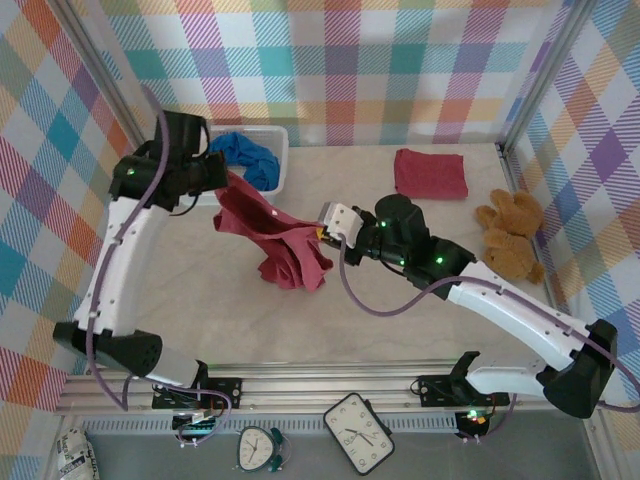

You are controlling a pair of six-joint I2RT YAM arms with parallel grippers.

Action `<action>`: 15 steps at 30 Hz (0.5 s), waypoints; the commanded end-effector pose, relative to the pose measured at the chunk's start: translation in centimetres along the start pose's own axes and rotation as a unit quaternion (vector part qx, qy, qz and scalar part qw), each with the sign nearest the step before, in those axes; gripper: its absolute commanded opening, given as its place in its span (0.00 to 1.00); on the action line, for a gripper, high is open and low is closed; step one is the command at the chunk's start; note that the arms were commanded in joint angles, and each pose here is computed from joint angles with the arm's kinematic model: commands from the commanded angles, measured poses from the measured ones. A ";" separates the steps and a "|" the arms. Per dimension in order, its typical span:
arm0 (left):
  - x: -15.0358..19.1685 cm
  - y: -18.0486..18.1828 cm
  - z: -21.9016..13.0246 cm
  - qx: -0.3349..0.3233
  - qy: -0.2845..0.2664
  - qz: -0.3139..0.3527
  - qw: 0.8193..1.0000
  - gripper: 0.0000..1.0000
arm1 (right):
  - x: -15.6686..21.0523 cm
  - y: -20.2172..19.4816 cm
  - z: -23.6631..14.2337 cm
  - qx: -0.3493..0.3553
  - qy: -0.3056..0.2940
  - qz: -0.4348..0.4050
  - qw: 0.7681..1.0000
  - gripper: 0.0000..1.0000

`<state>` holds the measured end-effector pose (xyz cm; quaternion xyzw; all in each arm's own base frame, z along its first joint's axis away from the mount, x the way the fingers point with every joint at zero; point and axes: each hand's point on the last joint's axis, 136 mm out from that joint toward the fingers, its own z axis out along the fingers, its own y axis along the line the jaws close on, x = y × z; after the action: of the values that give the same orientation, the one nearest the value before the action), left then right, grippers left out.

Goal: Fold and stack the tank tops

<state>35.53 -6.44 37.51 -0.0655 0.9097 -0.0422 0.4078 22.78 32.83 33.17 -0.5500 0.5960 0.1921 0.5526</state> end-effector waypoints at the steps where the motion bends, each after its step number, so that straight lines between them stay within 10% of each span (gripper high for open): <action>1: -1.5 4.0 -6.6 -0.068 -0.065 0.011 0.996 0.00 | -4.7 4.0 -1.1 -0.086 -0.046 -0.053 0.994 0.00; 10: -4.0 9.0 -18.4 -0.141 -0.186 -0.005 0.972 0.00 | -13.6 9.2 -2.3 -0.148 -0.121 -0.121 0.974 0.00; 15: -5.4 6.9 -18.8 -0.088 -0.197 0.011 0.976 0.00 | -15.5 8.5 -4.0 -0.138 -0.137 -0.111 0.975 0.00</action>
<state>23.05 2.23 53.88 -0.1239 0.7953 0.0485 0.5914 10.68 40.22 42.83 -0.6567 0.4247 0.2846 0.5543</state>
